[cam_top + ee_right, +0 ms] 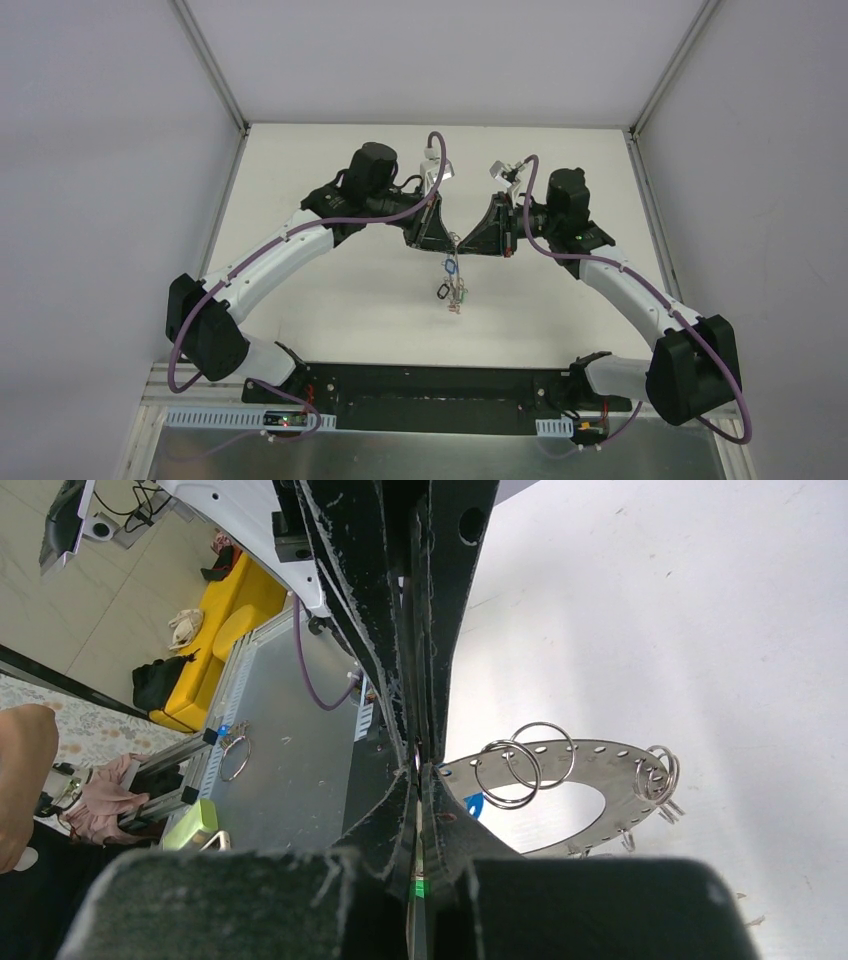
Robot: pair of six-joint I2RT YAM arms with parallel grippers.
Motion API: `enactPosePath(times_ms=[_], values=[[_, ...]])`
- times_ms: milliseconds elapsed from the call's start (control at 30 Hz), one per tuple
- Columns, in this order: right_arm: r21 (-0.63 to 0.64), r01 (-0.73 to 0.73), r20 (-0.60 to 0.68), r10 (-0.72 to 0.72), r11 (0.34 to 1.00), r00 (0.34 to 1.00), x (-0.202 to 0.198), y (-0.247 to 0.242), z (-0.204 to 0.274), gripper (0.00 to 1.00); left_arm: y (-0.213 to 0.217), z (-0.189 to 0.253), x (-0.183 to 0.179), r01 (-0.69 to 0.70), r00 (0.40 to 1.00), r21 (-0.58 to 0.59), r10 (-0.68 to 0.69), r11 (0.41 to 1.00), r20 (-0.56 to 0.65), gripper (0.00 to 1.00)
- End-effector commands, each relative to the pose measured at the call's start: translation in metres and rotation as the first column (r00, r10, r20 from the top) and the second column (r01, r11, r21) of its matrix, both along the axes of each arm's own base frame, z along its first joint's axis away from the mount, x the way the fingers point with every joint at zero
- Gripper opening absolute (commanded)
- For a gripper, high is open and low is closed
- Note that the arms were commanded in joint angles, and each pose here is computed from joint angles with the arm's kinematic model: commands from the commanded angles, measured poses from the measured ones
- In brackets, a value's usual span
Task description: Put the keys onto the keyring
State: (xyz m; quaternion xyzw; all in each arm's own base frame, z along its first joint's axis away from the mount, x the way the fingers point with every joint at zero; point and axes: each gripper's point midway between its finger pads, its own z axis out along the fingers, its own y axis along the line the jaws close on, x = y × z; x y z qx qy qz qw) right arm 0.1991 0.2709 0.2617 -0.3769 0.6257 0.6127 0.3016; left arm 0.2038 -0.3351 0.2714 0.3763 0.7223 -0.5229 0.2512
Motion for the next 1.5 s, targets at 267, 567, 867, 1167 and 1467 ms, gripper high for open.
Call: enactPosePath(times_ms=[267,567,867,1167,1467], values=[[0.028,-0.012,0.098,0.009,1.0,0.995,-0.001,-0.003,0.007,0.06,0.011,0.008,-0.005,0.038,0.995,0.03,-0.041,0.999,0.091,0.0],[-0.009,-0.028,0.169,0.029,1.0,0.985,-0.006,-0.007,0.005,0.42,0.04,-0.003,-0.02,0.075,0.927,0.316,-0.183,0.946,0.328,0.0],[0.0,-0.016,0.167,0.015,1.0,0.986,-0.009,-0.004,0.02,0.46,0.051,0.013,-0.023,0.077,0.868,0.51,-0.309,0.856,0.388,0.0],[-0.024,0.117,0.158,-0.111,0.993,0.981,0.01,-0.006,0.034,0.61,0.067,0.029,-0.017,0.017,0.837,0.592,-0.335,0.806,0.432,0.0],[-0.092,0.259,0.246,-0.23,0.962,0.942,0.027,-0.021,0.039,0.98,0.086,0.027,-0.024,-0.002,0.809,0.686,-0.402,0.727,0.429,0.0]])
